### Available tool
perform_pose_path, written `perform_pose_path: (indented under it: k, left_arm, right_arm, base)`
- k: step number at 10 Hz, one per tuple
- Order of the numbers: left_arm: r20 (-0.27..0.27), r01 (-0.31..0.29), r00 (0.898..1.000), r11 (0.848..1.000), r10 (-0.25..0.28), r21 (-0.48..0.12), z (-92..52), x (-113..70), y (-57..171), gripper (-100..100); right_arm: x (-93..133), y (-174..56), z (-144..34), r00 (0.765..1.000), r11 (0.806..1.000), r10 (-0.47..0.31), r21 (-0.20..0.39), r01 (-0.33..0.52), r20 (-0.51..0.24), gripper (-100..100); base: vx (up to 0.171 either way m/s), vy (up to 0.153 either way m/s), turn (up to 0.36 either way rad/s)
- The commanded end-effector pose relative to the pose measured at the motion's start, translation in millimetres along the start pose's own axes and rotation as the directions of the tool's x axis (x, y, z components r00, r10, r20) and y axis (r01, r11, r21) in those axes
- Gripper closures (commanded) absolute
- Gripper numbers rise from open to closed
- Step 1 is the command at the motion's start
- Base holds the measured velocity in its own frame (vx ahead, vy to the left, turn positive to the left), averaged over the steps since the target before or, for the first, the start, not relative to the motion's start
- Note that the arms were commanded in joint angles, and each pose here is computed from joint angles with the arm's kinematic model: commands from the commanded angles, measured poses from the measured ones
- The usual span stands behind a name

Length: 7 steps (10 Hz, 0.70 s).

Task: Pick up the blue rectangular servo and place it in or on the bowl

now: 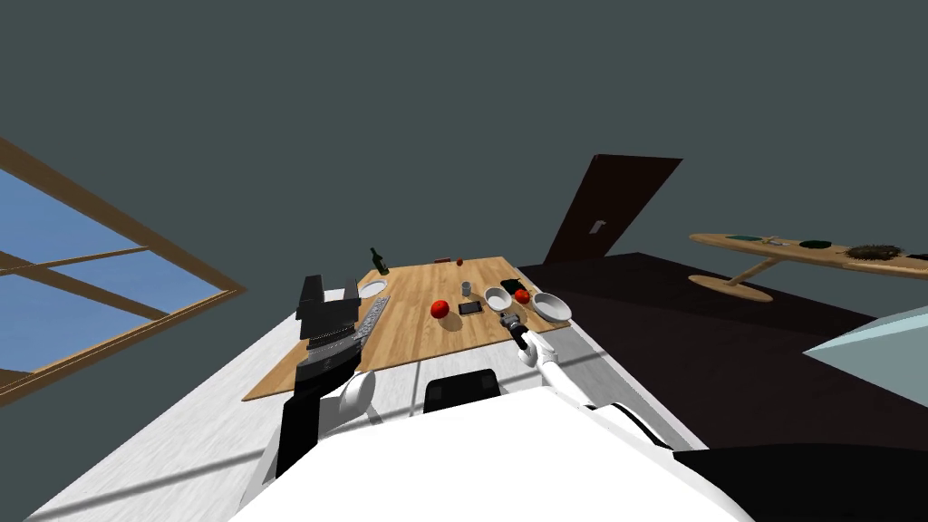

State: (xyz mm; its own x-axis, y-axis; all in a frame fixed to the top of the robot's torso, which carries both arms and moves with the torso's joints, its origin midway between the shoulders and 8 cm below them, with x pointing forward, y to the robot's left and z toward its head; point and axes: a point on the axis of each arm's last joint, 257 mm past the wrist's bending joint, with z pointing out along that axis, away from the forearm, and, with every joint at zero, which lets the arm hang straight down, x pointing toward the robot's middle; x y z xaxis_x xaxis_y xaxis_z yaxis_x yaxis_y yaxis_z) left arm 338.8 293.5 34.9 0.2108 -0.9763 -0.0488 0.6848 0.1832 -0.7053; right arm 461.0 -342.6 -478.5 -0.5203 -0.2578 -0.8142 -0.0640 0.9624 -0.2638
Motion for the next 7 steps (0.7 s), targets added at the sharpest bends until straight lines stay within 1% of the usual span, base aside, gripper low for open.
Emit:
perform_pose_path:
  k: [1, 2, 3, 4, 7]
  left_arm:
    - [0.000, 0.000, 1.000, 1.000, 0.000, 0.000, 0.0, 0.0, 0, 0]
    - [0.000, 0.000, 1.000, 1.000, 0.000, 0.000, 0.0, 0.0, 0, 0]
    - [0.000, 0.000, 1.000, 1.000, 0.000, 0.000, -0.1, -0.1, 0, 0]
    - [0.000, 0.000, 1.000, 1.000, 0.000, 0.000, -0.1, -0.1, 0, 0]
    - [0.000, 0.000, 1.000, 1.000, 0.000, 0.000, 0.0, 0.0, 0, 0]
  right_arm:
    - [-4, -6, 5.0, 1.000, 1.000, 0.011, 0.013, -0.011, -0.009, 100]
    - [-4, -5, 5.1, 1.000, 1.000, 0.008, 0.010, -0.008, -0.003, 100]
    - [-4, -6, 5.6, 1.000, 1.000, 0.009, 0.010, -0.009, -0.003, 0]
    - [5, -18, 1.7, 1.000, 1.000, -0.001, 0.014, 0.001, -0.012, 100]
    - [11, -40, -2.9, 1.000, 1.000, -0.020, 0.012, 0.020, -0.012, 100]
  base:
    - [-0.181, -0.016, 0.178]
    - [-0.076, -0.001, 0.030]
    - [-0.013, 0.000, -0.008]
    - [-0.088, -0.021, -0.070]
    - [-0.139, -0.025, -0.049]
